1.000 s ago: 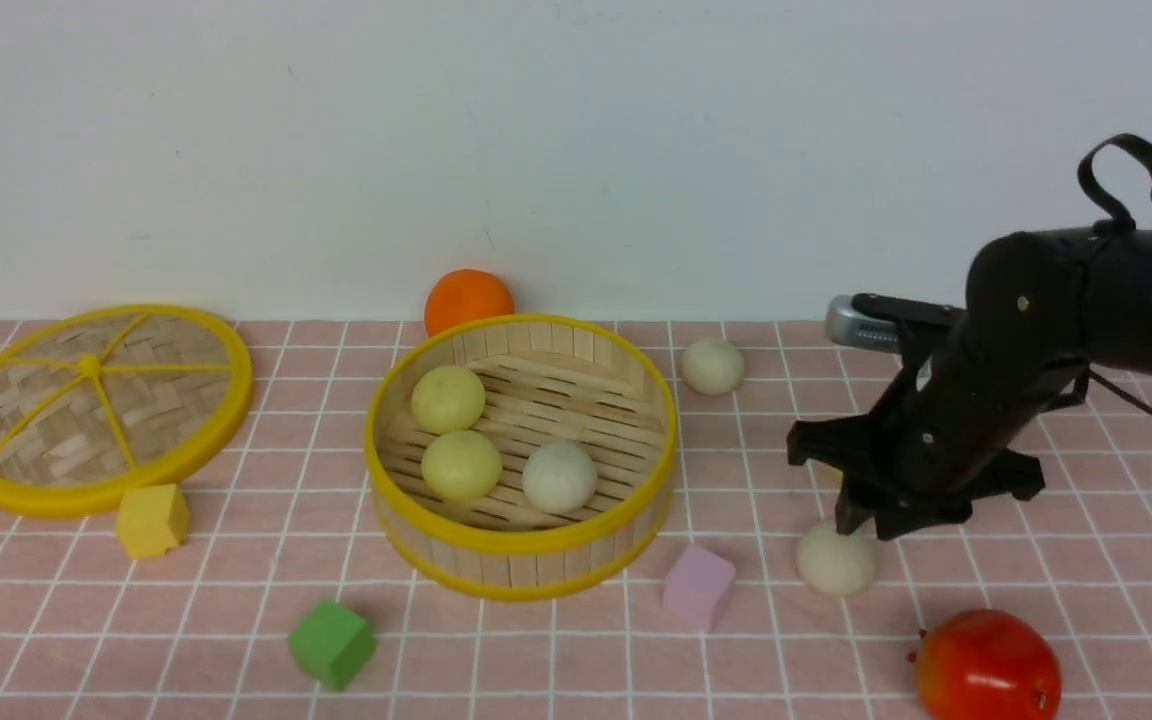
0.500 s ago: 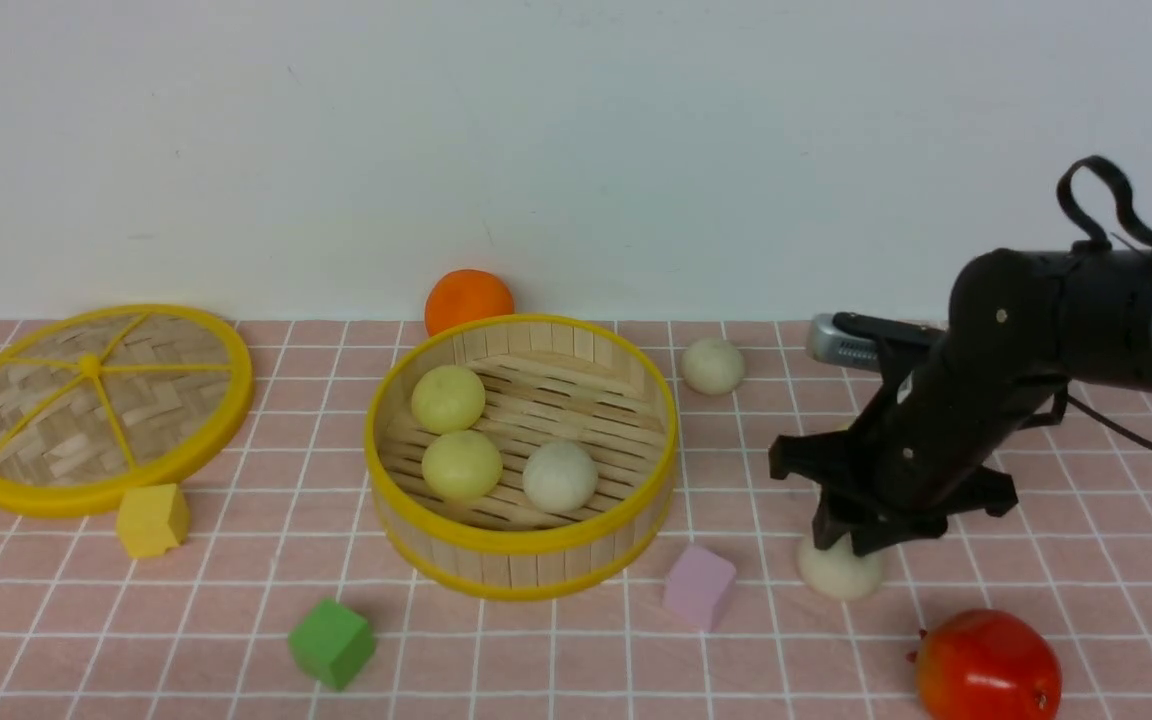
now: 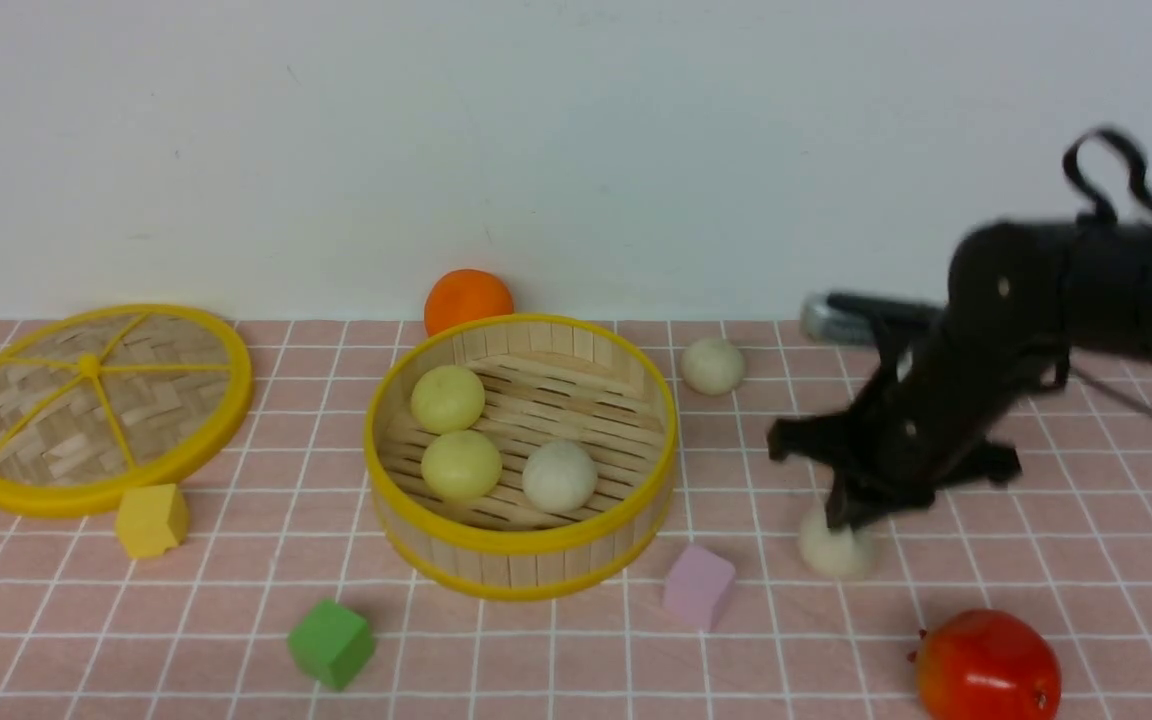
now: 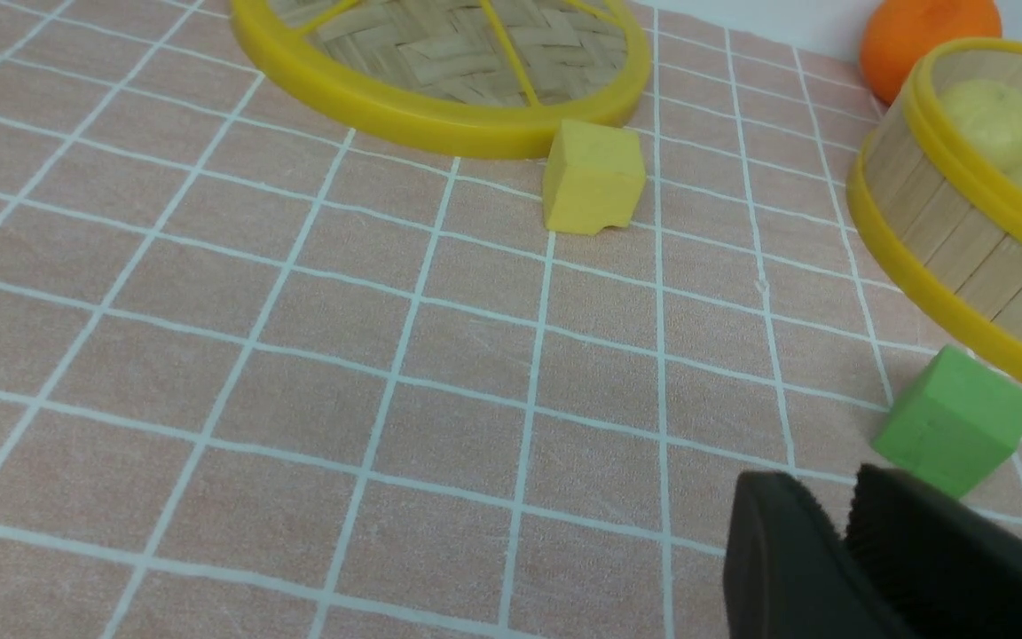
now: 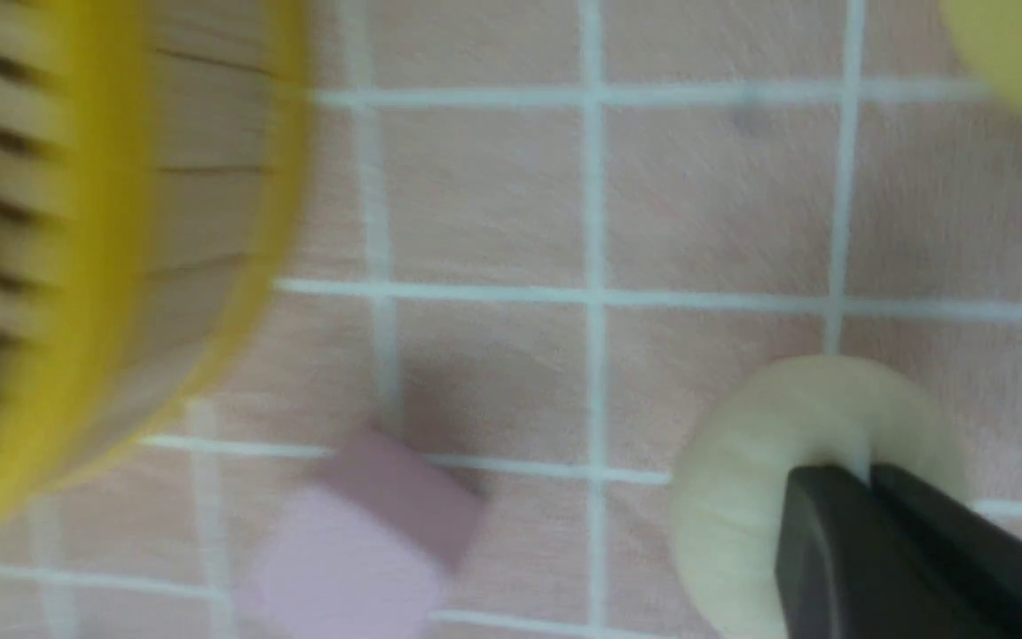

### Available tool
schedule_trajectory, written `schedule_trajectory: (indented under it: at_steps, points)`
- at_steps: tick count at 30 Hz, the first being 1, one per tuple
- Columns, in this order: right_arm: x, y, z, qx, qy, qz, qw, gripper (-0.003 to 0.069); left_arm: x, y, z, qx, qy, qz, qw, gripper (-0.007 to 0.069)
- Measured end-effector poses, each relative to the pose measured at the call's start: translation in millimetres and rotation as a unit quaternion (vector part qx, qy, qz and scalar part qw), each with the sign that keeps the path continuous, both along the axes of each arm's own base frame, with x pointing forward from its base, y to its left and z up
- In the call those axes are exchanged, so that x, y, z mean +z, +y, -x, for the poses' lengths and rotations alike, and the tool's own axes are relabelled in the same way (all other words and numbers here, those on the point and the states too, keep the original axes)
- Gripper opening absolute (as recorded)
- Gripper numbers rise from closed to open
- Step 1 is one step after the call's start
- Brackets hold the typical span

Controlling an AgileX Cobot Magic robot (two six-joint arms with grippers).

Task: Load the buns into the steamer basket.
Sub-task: Use the right arm to put the steamed stuffed bun into the steamer

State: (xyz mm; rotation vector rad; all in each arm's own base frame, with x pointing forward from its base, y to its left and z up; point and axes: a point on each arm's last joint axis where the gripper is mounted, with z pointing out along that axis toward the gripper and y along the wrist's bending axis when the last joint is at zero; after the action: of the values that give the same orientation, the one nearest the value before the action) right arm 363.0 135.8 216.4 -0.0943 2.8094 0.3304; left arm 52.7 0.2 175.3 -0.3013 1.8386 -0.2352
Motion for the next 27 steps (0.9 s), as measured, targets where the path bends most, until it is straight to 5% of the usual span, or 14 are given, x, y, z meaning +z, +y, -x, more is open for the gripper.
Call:
schedule_trajectory:
  at_steps: [5, 9, 19, 27]
  points:
    - [65.7, 48.8, -12.6, 0.078, -0.106, -0.026, 0.991, 0.0018, 0.0, 0.0, 0.0, 0.0, 0.0, 0.0, 1.0, 0.017]
    - [75.7, 77.5, -20.8, 0.114, -0.143, -0.04, 0.982, 0.0018, 0.0, 0.0, 0.0, 0.0, 0.0, 0.0, 1.0, 0.0172]
    - [4.6, 98.8, -46.6, 0.125, -0.092, -0.02, 0.988, 0.0018, 0.0, 0.0, 0.0, 0.0, 0.0, 0.0, 1.0, 0.0183]
    - [-16.5, 102.6, -52.8, 0.12, -0.084, -0.022, 0.989, 0.0018, 0.0, 0.0, 0.0, 0.0, 0.0, 0.0, 1.0, 0.0193]
